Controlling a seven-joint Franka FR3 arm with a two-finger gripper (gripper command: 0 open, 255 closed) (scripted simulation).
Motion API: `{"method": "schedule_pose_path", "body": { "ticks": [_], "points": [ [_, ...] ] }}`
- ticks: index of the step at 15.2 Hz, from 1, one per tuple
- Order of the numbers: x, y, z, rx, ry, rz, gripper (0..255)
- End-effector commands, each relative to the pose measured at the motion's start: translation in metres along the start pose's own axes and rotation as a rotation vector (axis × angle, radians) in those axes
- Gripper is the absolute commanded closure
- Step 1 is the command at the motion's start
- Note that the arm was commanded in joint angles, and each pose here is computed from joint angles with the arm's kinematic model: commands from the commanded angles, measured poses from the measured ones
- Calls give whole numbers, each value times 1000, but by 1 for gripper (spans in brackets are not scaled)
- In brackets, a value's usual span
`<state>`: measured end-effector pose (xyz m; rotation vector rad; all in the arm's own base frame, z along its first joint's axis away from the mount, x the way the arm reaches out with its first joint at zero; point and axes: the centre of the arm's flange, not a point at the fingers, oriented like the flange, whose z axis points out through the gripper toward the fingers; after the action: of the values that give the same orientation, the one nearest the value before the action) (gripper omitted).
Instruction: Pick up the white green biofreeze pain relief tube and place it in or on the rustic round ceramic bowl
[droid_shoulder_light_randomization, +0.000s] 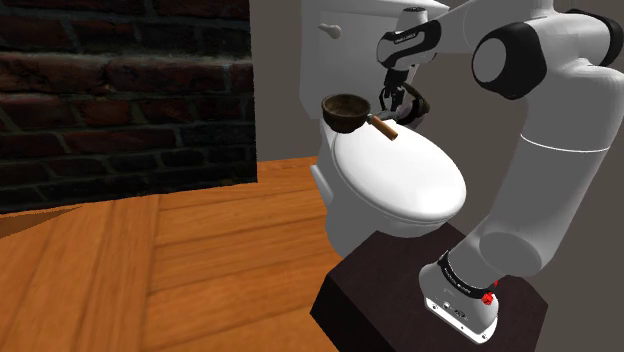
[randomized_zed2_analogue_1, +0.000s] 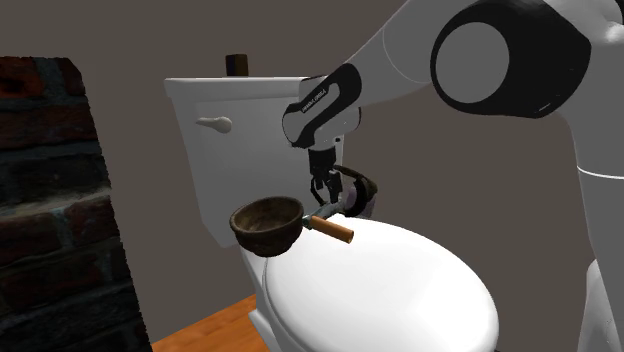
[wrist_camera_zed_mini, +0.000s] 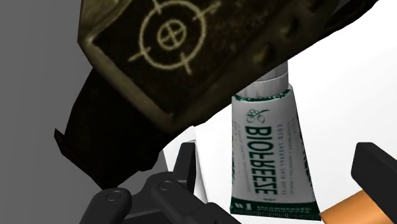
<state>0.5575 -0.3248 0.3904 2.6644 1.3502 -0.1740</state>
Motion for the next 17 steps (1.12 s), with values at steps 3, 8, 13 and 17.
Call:
{"method": "schedule_pose_path", "body": {
  "ticks": [3,8,13,17],
  "points": [
    [-4,-10,16,96,-12,3,0],
    [2,-10,17,96,-13,3,255],
    [1,-11,18,96,-13,3,255],
    [24,-5,17,97,-86,-10,0]
  ]
}}
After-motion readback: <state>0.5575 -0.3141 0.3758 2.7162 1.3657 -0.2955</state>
